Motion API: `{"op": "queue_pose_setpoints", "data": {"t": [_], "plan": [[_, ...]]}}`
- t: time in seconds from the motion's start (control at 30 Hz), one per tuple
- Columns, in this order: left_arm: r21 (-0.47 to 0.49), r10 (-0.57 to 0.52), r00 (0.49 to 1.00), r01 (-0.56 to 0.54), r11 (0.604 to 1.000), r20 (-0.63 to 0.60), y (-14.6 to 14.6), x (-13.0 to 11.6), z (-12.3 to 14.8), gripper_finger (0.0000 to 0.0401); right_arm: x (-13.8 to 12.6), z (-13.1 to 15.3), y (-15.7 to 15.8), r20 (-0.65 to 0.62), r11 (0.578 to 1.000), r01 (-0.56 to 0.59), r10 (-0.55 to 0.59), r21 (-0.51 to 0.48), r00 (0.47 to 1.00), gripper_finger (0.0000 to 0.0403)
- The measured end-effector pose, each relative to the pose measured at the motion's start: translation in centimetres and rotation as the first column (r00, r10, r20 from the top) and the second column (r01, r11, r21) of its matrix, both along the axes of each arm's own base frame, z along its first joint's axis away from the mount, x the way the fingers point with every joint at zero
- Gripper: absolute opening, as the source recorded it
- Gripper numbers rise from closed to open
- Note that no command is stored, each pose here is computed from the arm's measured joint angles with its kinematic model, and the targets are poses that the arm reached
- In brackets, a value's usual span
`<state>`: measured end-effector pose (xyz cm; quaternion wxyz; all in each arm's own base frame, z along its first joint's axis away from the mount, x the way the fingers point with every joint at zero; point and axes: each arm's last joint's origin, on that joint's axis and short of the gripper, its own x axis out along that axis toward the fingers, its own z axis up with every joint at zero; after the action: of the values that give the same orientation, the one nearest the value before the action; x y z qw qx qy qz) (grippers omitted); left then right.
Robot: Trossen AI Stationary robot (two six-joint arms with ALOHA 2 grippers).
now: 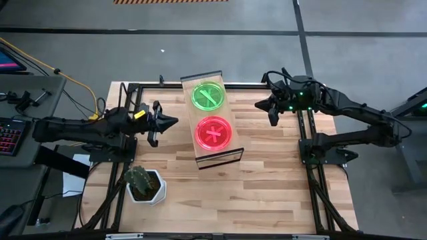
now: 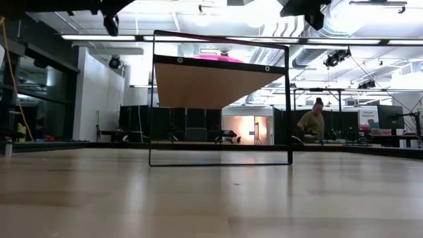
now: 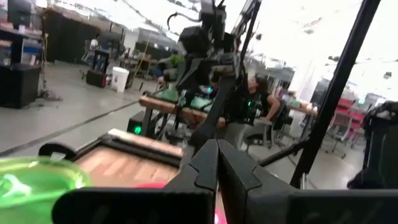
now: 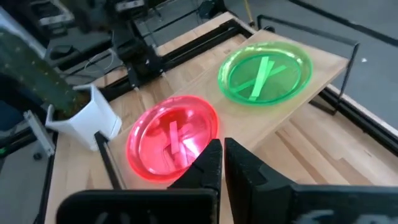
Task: Place and stack plates onto a shelf
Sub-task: Return to Home Position
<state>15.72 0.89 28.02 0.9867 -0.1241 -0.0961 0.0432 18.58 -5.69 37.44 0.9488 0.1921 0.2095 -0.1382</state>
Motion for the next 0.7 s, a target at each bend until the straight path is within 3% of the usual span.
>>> {"op": "queue_pose_setpoints", "data": {"t": [0.17, 0.37, 0.7], "plan": [[-0.027, 0.003, 0.996, -0.005, 1.0, -0.084, 0.4, -1.5, -0.6, 0.0, -0.2, -0.5, 0.2, -0.058, 0.998, -0.056, 0.056, -0.007, 0.997, 0.0001], [-0.084, -0.022, 0.999, 0.019, 0.996, -0.039, -0.3, -2.3, -3.6, 0.0, -0.9, -1.5, 0.4, -0.165, 0.997, -0.032, 0.043, 0.067, 0.985, 0.0], [-0.091, 0.013, 0.999, -0.017, 0.996, -0.038, -0.4, -3.6, -8.3, 0.0, -0.9, -1.4, 0.6, -0.146, 0.988, -0.024, 0.046, 0.155, 0.988, 0.0]]}}
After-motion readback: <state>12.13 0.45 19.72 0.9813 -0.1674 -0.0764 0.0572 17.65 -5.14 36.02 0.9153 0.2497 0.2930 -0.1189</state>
